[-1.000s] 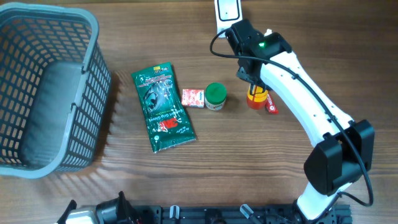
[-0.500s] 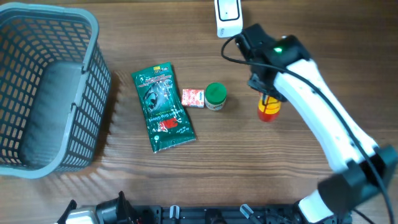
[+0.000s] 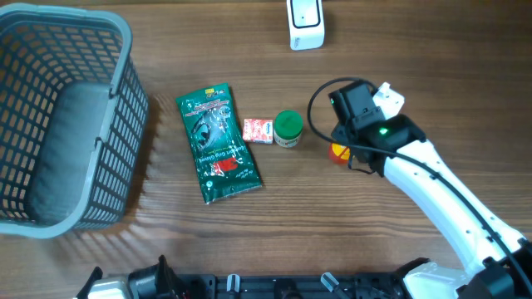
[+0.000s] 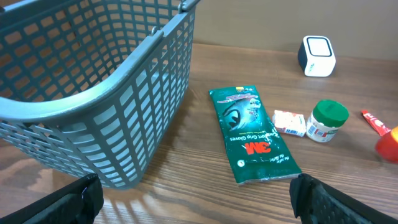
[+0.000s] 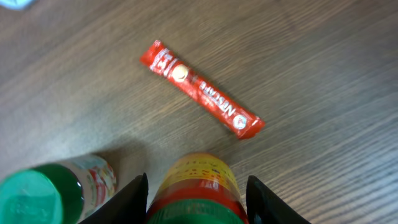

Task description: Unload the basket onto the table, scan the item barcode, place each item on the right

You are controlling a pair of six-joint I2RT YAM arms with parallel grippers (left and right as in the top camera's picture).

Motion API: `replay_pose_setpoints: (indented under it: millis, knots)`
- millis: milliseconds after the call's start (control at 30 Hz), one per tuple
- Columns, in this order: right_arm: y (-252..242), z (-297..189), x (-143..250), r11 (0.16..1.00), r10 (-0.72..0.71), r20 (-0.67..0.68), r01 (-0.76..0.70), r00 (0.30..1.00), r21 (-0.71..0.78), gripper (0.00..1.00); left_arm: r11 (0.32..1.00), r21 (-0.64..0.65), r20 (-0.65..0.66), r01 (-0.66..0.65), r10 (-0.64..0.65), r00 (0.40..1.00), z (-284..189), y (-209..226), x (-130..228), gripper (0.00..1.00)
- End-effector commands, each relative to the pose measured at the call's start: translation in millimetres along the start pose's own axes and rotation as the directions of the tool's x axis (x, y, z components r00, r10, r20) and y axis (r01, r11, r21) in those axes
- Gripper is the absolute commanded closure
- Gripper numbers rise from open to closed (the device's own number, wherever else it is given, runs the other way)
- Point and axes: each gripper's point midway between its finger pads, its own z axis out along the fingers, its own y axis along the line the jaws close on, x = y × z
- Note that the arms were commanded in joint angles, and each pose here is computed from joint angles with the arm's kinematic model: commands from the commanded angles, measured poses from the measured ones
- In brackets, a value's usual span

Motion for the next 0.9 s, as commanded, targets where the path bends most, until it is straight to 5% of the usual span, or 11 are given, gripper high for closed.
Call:
replay_pose_setpoints:
  millis: [0,67,300,533,567,700,867]
  knots:
    - [8,-4,-1,0.996,-0.085,0.054,0.086,0.995,-0.010,0.58,1.000,0.009,0.006,0.003,-0.003,1.000,-1,-2,0,0.00]
    - [13,-6,0,0.993,-0.119,0.069,0.120,0.991,-0.018,0.49,1.000,0.009,0.006,0.003,-0.003,1.000,-1,-2,0,0.00]
    - [14,-6,3,0.992,-0.126,0.062,0.127,0.990,-0.020,0.42,1.000,0.009,0.006,0.003,-0.003,1.000,-1,-2,0,0.00]
    - [42,-52,-12,0.978,-0.075,0.031,0.080,0.997,-0.192,0.08,1.000,0.009,0.006,0.003,-0.003,1.000,-1,-2,0,0.00]
    - [42,-70,-24,0.973,-0.049,0.043,0.058,0.998,-0.223,0.00,1.000,0.009,0.006,0.003,-0.003,1.000,-1,-2,0,0.00]
    - [22,-128,-64,0.941,0.100,0.053,-0.077,0.994,-0.329,0.00,1.000,0.009,0.006,0.003,-0.003,1.000,-1,-2,0,0.00]
    - [-33,-126,-64,0.846,0.410,-0.207,-0.455,0.888,-0.278,0.00,1.000,0.009,0.006,0.003,-0.003,1.000,-1,-2,0,0.00]
